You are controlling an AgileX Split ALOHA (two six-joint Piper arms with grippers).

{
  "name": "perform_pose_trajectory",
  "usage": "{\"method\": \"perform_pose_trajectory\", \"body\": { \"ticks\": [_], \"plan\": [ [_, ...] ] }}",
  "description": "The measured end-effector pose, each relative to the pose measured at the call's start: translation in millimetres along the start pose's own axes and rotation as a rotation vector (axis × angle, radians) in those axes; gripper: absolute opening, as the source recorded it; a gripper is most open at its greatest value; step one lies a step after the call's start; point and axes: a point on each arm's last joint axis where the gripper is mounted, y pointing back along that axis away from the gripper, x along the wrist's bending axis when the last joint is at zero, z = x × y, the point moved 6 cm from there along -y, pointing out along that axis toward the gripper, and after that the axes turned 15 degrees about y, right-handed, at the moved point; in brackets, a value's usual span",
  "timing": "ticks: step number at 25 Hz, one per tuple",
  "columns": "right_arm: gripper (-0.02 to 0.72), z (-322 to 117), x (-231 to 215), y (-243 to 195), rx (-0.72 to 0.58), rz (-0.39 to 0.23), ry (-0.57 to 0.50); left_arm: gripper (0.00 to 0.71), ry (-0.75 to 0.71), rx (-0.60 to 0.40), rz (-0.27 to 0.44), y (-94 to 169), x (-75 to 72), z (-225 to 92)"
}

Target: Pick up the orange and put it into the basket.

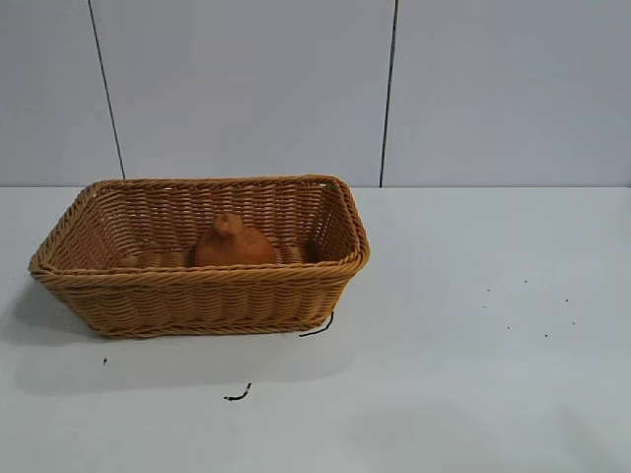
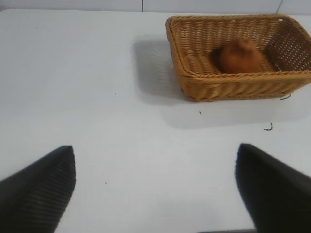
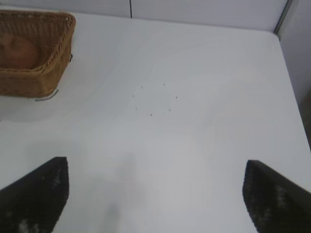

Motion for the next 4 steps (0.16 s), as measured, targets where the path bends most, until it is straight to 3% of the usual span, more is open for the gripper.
{"method": "perform_pose_trajectory", "body": {
  "ticks": [4],
  "plan": [
    [0.695,0.0,0.0,0.0,0.0,0.0,0.001,0.639,0.0,0.0,0.0,0.0,0.0,0.0]
  ]
}}
